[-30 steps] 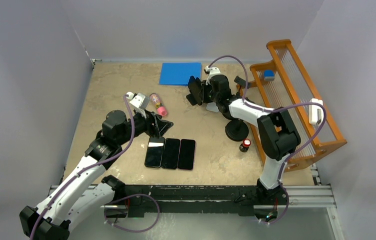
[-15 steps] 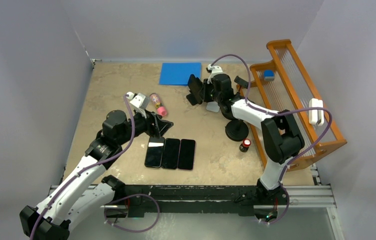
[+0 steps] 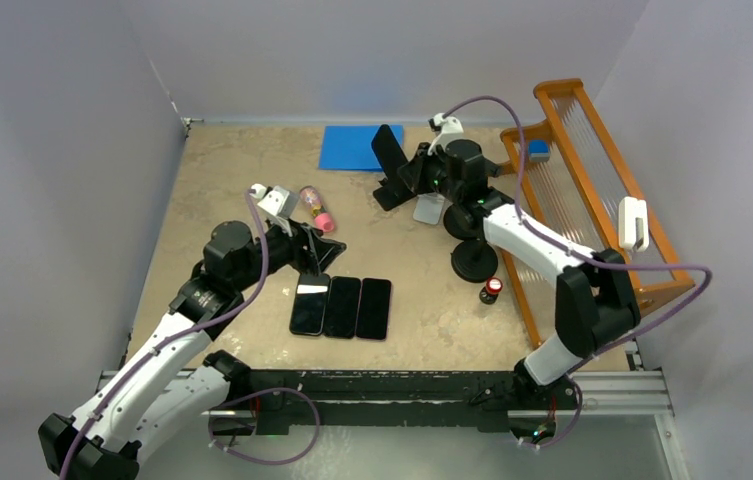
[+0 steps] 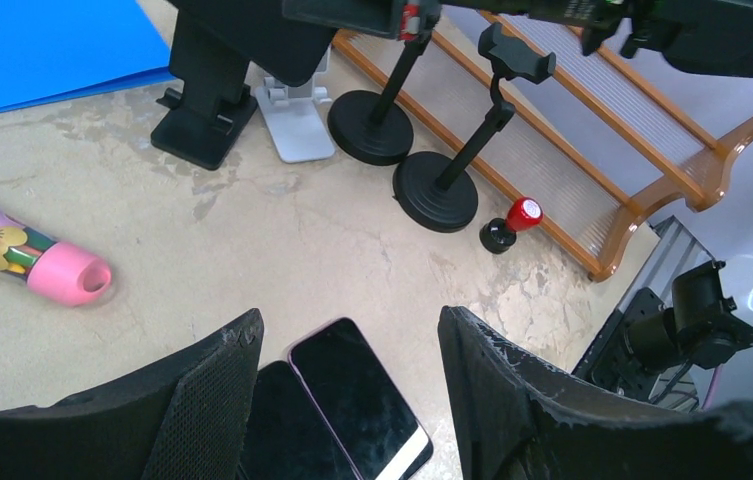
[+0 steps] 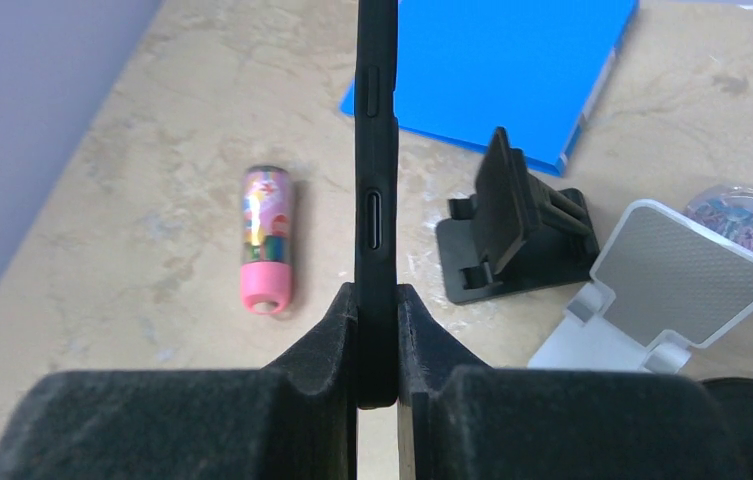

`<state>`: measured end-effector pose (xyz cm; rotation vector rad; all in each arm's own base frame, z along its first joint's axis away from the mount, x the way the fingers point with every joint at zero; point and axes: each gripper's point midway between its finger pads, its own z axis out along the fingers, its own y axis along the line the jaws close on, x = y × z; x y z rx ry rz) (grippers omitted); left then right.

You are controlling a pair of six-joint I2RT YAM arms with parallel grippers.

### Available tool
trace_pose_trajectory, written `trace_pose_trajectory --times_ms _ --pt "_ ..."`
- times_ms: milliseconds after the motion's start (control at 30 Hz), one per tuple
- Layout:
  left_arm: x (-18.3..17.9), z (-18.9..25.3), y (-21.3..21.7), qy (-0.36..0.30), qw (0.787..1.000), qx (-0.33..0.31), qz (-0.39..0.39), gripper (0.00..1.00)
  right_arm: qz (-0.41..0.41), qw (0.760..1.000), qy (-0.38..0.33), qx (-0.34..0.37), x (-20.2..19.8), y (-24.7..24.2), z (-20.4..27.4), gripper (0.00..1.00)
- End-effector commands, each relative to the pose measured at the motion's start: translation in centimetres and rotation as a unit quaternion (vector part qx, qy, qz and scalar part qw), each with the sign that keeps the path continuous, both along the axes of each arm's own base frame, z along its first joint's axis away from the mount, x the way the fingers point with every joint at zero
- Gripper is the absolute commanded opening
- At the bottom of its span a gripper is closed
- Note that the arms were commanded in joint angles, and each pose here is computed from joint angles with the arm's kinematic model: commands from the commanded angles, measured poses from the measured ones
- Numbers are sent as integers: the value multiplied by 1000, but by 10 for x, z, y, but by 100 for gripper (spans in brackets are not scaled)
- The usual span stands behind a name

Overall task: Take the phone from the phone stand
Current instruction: Remove the phone from the phone stand, then place the phone at the center of the board.

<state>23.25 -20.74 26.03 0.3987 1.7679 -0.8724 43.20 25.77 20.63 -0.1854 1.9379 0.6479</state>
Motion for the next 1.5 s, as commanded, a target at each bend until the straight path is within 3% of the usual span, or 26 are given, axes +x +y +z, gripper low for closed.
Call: trace_pose_trajectory --times_ms 0,433,700,1067,1467 --pt "0 17 2 -29 999 -10 9 63 41 992 -83 86 -24 15 84 0" --pt "-2 42 20 -92 994 -27 46 63 180 961 -122 173 -148 18 131 0" --pt "-36 86 6 -160 978 -129 -31 65 248 928 -157 229 -217 13 145 0" --pt "-60 120 -14 -121 956 -244 -113 66 298 864 -205 351 -270 4 165 0" --pt "-67 132 -21 -87 946 -276 -146 66 332 792 -251 446 -309 -22 195 0"
